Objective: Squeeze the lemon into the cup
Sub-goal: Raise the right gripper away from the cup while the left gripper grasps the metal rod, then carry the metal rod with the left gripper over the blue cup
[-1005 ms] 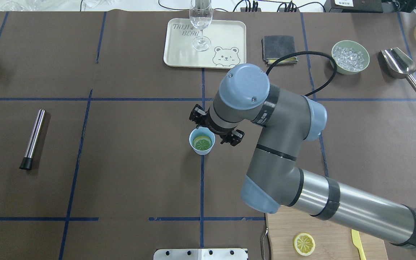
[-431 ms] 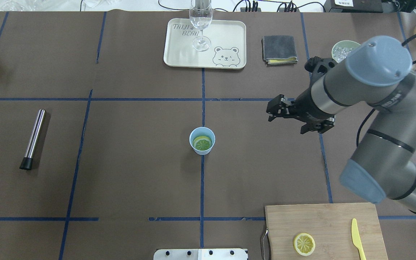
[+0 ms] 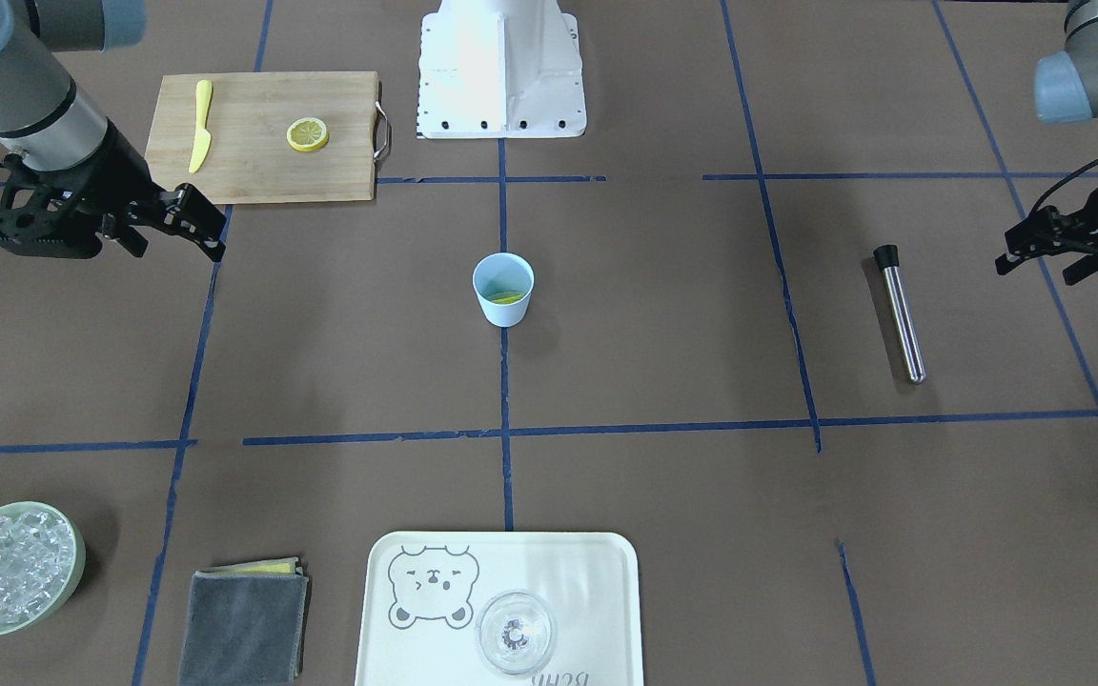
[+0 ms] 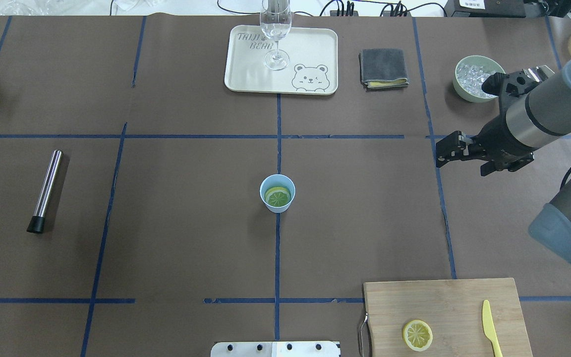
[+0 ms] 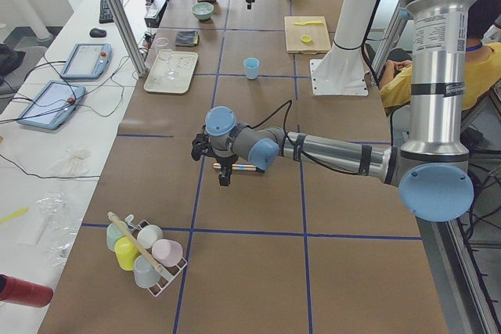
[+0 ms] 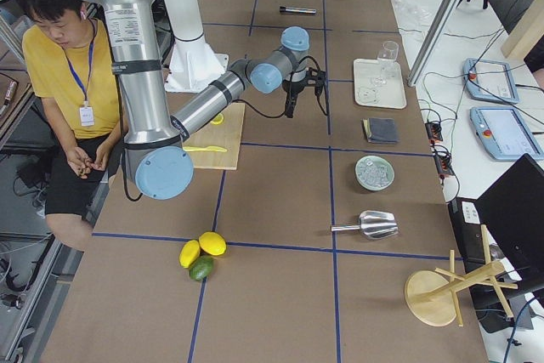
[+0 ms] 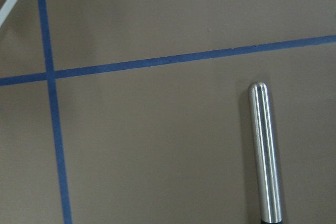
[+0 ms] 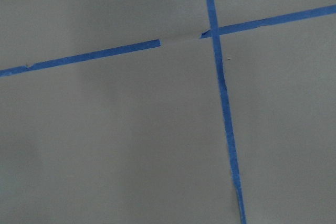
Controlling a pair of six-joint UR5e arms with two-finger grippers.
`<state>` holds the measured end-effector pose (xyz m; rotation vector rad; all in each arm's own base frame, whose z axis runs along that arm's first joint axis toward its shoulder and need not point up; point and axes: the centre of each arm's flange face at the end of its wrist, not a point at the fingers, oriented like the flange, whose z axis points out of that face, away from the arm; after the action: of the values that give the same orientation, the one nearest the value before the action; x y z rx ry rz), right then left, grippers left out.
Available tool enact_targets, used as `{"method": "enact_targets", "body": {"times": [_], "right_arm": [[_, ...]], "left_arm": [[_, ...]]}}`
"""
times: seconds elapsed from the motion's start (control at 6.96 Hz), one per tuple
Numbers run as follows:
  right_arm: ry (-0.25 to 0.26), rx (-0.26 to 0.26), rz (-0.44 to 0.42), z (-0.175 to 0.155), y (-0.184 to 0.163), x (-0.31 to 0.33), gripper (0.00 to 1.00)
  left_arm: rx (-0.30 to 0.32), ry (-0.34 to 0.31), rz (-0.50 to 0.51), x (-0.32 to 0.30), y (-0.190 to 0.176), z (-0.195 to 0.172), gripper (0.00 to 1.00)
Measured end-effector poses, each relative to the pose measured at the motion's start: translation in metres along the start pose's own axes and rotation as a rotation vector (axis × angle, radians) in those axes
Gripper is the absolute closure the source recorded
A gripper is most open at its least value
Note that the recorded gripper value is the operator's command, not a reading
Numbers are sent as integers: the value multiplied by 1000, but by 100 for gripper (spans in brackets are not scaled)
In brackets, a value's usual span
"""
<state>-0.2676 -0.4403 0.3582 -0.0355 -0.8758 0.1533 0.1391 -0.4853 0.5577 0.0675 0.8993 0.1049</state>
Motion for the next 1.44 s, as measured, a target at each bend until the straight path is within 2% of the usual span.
{"method": "enact_targets", "body": {"times": [0.43,0.72,1.01,1.44], "right_arm": [[9,-4,-21,9,-5,12,0],[7,-4,-23,14,-7,13,0],[6,-4,-22,14,-8,12,0],[3,-3,-21,14,-8,10,0]], "left_arm": [[11,-91,-38,71,-18,74,3],[16,-107,-32,77,-22,96,5],[8,-116,-33,75,-30,109,14],[-3,-128,-38,70,-34,118,42]]}}
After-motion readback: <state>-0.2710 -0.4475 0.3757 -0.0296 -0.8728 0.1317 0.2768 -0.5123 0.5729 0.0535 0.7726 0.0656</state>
